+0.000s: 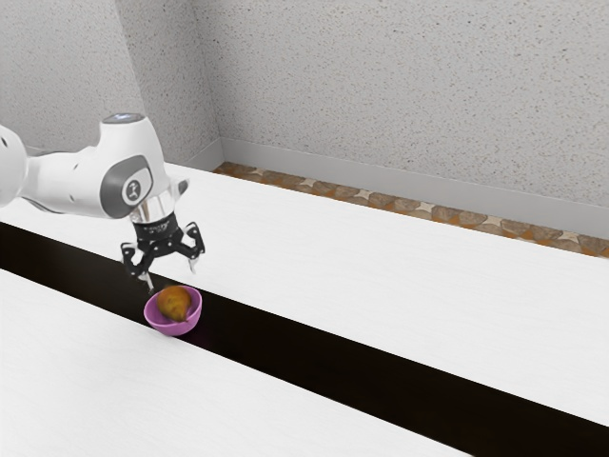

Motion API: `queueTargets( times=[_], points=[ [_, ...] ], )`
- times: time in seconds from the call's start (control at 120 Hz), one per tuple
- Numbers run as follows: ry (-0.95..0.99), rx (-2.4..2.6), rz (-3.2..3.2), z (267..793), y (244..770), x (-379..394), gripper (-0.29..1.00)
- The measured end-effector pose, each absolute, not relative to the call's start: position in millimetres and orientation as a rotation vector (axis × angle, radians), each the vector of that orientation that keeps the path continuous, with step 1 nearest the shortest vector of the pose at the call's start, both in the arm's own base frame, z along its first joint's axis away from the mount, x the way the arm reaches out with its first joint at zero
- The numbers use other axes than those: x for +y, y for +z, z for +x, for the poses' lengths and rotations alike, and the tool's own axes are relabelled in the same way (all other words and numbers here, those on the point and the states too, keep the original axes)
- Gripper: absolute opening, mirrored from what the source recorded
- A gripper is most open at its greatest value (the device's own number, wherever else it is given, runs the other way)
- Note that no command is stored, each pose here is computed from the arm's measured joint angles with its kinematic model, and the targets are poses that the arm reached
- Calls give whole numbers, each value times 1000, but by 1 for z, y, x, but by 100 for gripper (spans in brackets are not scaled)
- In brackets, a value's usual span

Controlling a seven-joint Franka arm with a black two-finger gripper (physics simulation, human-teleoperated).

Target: Place the pear in the bowl.

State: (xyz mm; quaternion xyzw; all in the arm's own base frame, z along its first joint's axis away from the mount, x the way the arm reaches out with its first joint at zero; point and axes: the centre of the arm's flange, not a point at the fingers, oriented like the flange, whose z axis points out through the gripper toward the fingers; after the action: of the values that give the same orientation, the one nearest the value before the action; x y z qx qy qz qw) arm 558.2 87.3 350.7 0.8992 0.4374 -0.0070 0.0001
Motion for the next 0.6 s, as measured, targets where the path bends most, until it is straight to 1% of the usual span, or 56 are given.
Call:
queueTargets(
  times=[0.083,0.208,0.317,0.408,0.45,0.6],
  points=[
    [58,1267,2845,564,389,56,64],
    [145,1093,2864,573,483,26,66],
    [127,895,2914,579,541,8,67],
    [149,726,2951,586,598,-1,67],
    [140,667,2967,584,612,-2,68],
    [85,518,3008,574,632,10,68]
  ],
)
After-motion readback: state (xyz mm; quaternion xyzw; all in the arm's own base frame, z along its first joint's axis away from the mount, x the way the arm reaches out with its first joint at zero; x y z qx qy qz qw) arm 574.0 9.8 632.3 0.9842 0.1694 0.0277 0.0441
